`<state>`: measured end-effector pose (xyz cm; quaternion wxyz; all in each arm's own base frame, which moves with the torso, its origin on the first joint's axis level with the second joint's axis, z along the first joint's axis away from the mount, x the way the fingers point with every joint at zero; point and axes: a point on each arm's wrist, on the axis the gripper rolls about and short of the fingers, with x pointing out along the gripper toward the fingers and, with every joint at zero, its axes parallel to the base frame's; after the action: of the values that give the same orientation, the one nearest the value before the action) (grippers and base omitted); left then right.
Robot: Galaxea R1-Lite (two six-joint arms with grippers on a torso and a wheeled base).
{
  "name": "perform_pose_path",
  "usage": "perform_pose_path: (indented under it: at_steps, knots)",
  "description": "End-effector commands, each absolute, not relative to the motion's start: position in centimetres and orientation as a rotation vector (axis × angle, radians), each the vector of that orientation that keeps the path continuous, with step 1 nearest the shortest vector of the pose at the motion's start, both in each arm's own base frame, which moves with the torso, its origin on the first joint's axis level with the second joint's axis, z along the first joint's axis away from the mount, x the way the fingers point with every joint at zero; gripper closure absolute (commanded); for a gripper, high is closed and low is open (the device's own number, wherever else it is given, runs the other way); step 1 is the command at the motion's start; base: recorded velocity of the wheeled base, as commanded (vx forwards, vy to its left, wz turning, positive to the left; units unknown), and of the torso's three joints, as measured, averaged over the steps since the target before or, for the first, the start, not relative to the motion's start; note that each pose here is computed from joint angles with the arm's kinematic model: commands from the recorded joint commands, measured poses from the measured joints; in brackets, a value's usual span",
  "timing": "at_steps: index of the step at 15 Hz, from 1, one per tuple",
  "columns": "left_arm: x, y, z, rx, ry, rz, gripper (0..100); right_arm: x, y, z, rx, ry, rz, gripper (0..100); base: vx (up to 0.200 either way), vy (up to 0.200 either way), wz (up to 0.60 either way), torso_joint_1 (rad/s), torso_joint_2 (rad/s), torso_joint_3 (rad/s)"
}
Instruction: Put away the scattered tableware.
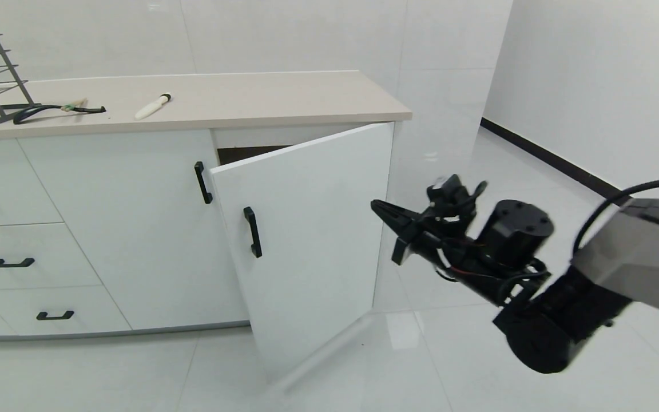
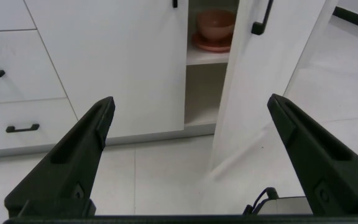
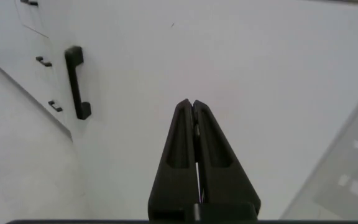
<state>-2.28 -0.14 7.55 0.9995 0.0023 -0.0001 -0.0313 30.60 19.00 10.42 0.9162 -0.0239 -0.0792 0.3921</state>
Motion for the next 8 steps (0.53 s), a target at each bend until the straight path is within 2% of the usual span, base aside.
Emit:
perform_pose_path:
  at_steps: [1, 2, 3, 5, 8]
  knots:
    - [-2.3, -0.1, 7.5, 0.005, 0.000, -0.063, 0, 19.7, 9.5, 19.0, -0.041, -0.345, 0.685, 100, 0.000, 0.000, 0.00, 0.000, 0.00, 0.000]
    - [-2.3, -0.1, 7.5, 0.005, 0.000, -0.063, 0, 14.8, 6.5, 19.3, -0.052, -0.383, 0.641, 100, 0.000, 0.000, 0.00, 0.000, 0.00, 0.000]
    - [-2.3, -0.1, 7.5, 0.005, 0.000, -0.063, 0, 12.0, 4.9, 19.0, -0.060, -0.409, 0.602, 100, 0.000, 0.000, 0.00, 0.000, 0.00, 0.000]
    - [-2.3, -0.1, 7.5, 0.005, 0.000, -0.063, 0, 8.6, 2.6, 19.3, -0.089, -0.498, 0.484, 100, 0.000, 0.000, 0.00, 0.000, 0.00, 0.000]
    - [-2.3, -0.1, 7.5, 0.003, 0.000, -0.063, 0, 4.8, 1.3, 18.9, -0.122, -0.514, 0.424, 100, 0.000, 0.000, 0.00, 0.000, 0.00, 0.000]
